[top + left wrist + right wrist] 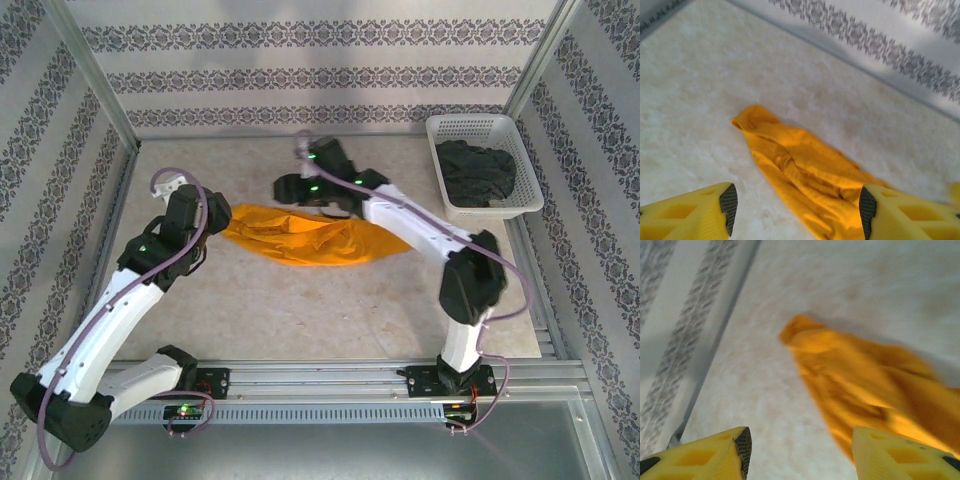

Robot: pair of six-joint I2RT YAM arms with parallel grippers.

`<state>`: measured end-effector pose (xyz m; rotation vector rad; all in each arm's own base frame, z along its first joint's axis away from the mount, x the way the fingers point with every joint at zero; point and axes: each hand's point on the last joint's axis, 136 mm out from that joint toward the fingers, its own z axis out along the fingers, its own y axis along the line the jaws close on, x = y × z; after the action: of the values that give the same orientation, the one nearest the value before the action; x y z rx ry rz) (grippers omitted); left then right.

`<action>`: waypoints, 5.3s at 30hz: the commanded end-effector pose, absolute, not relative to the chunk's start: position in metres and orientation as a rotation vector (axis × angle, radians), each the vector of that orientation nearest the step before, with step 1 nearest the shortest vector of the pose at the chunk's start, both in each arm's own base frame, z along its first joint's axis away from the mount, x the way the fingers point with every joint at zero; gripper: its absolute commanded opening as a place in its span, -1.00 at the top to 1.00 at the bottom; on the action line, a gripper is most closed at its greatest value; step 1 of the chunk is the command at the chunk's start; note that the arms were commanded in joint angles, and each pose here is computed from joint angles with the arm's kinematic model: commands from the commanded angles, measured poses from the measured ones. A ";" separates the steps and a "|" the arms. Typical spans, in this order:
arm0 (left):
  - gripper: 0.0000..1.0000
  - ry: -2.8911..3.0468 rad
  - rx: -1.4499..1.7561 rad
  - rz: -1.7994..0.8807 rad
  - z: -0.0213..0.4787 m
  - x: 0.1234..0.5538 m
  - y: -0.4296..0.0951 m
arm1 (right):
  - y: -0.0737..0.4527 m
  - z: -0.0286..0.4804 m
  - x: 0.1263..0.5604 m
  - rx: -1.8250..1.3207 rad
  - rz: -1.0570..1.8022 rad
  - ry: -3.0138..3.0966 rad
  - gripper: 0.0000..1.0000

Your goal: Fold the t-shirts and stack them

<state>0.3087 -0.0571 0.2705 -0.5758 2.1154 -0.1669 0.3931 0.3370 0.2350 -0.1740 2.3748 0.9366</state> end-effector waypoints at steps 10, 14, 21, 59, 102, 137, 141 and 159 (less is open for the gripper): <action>-0.20 2.448 -0.846 -0.726 0.157 0.379 -0.185 | 0.142 0.178 0.383 0.475 0.579 2.394 -0.14; -0.26 2.481 -1.013 -0.769 0.130 0.395 -0.207 | 0.129 0.176 0.376 0.480 0.553 2.396 -0.16; -0.40 2.433 -1.166 -0.796 0.111 0.420 -0.223 | 0.125 0.163 0.365 0.497 0.575 2.433 -0.17; 1.00 2.300 -0.931 -0.820 0.270 0.384 -0.153 | 0.103 0.156 0.373 0.706 0.524 2.408 -0.11; 1.00 2.152 -1.045 -0.192 0.155 0.215 -0.004 | 0.113 0.032 0.430 1.451 0.174 2.483 0.16; 1.00 2.076 -1.000 -0.312 0.195 0.268 -0.019 | 0.095 0.196 0.457 1.134 0.371 2.202 1.00; 1.00 2.000 -1.022 -0.432 0.227 0.310 -0.017 | 0.098 0.238 0.479 1.036 0.460 2.116 1.00; 1.00 1.350 -0.671 -0.964 0.546 0.512 0.058 | 0.032 0.540 0.573 0.690 0.901 1.430 1.00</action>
<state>0.5424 0.0564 0.4482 -0.8501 1.5348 -0.9044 0.5998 0.0441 0.5005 0.7242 1.4928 0.8728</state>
